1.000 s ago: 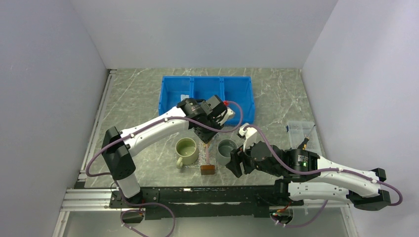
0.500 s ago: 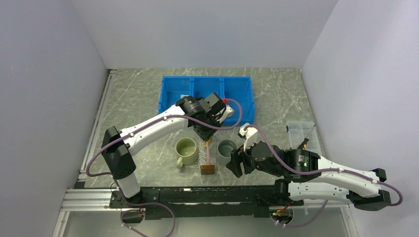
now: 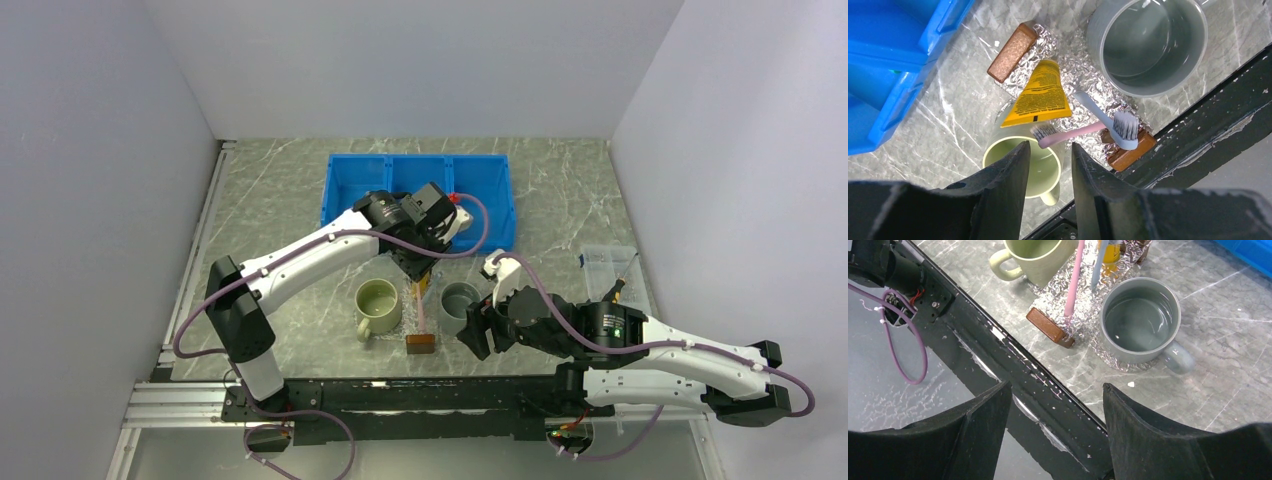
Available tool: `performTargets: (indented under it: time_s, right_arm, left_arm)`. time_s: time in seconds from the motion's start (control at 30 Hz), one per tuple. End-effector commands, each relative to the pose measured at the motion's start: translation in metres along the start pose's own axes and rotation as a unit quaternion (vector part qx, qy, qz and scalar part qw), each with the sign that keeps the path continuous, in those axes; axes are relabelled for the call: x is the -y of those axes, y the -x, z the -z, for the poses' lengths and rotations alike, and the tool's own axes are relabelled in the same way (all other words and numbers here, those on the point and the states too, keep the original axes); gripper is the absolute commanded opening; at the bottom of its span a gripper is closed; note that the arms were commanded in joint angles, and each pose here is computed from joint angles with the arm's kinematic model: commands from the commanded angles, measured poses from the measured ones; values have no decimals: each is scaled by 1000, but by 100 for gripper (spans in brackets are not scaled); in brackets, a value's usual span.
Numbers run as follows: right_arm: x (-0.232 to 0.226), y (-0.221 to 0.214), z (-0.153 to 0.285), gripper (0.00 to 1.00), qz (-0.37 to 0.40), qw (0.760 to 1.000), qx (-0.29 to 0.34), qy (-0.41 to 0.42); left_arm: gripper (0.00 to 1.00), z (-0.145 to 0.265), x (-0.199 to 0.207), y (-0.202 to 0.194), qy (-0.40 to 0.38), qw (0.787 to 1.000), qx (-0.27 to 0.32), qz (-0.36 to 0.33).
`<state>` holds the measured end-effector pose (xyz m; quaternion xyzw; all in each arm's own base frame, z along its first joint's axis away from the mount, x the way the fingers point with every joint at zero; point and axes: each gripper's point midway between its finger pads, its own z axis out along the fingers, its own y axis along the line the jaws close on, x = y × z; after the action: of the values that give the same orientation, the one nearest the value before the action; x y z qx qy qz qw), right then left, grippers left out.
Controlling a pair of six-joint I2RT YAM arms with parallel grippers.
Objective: Prepare toiletry sets of a toothbrush and toothpaste on the tray
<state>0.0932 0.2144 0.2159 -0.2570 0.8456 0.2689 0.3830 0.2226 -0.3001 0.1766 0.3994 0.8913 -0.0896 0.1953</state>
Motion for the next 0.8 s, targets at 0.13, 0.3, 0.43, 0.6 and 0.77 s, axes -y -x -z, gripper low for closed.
performTargets:
  time_s: [0.13,0.3,0.43,0.6,0.77]
  right_arm:
    - [-3,18,3,70,1,1000,29,-1]
    - [1,28,4,70,2,999,40,-20]
    - [5,39,6,72,1,998,52,-42]
    - [12,57,9,78,-1,994,81,-71]
    - [17,71,13,81,0,991,104,-89]
  left_arm:
    - [44,41,-13,24,28,997,69,0]
    - [47,65,-21,28,47,993,111,10]
    - [50,86,-29,28,64,987,148,18]
    - [60,111,-41,23,88,976,197,33]
    - [67,130,-48,10,98,967,230,42]
